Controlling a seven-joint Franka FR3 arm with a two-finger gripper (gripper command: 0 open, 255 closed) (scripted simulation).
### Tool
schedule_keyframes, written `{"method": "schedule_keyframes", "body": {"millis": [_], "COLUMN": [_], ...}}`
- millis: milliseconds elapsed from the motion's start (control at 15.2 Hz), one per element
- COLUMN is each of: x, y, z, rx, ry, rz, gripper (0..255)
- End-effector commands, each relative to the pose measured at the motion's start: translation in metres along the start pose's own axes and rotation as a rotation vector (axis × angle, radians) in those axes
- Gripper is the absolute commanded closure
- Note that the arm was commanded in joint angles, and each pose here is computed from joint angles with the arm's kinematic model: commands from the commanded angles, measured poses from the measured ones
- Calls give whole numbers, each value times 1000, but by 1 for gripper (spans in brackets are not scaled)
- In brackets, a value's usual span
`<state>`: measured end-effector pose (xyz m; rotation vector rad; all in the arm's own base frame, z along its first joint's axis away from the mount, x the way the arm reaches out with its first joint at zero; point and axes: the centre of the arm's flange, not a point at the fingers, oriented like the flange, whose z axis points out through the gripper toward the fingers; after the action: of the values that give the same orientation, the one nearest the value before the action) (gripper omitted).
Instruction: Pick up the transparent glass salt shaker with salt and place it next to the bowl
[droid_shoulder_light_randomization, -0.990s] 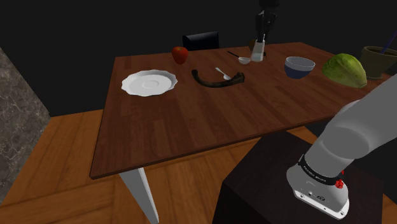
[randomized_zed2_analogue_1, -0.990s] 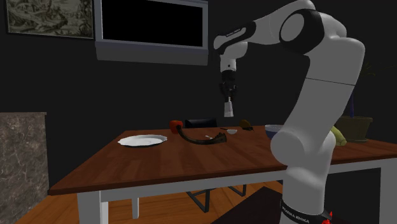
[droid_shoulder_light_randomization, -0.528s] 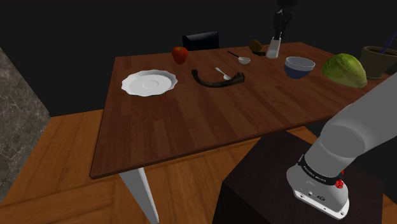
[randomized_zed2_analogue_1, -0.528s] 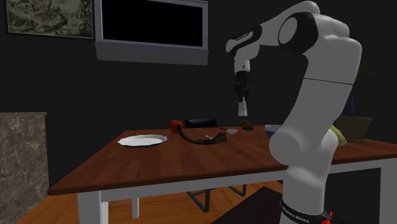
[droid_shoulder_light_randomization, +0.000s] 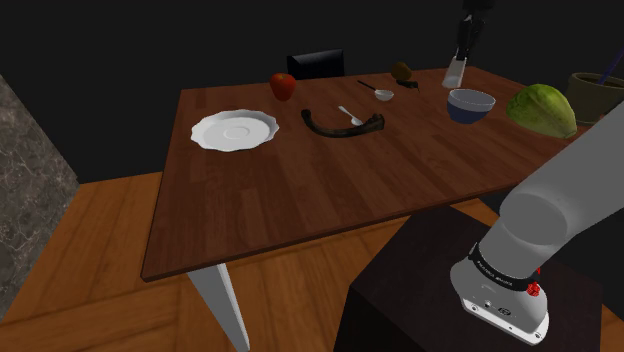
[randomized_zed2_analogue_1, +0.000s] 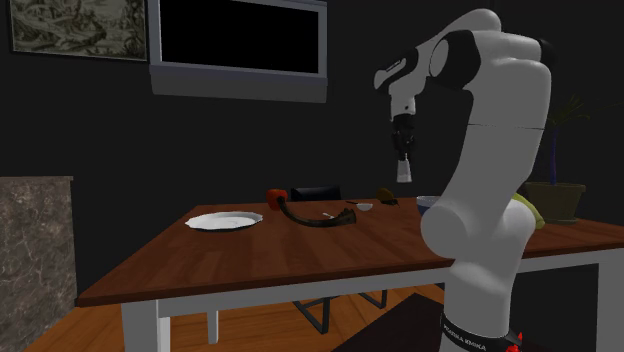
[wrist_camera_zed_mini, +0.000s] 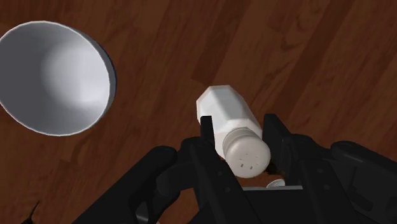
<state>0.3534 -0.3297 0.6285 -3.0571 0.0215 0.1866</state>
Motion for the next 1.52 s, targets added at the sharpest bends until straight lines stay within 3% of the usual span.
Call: {"method": "schedule_keyframes", "body": {"millis": [0, 1452], "x": [-2, 12], "y": [10, 19], "z": [8, 123], "rx": [0, 0], "ry": [0, 0], "rz": [-2, -2], "gripper": [255, 255]}}
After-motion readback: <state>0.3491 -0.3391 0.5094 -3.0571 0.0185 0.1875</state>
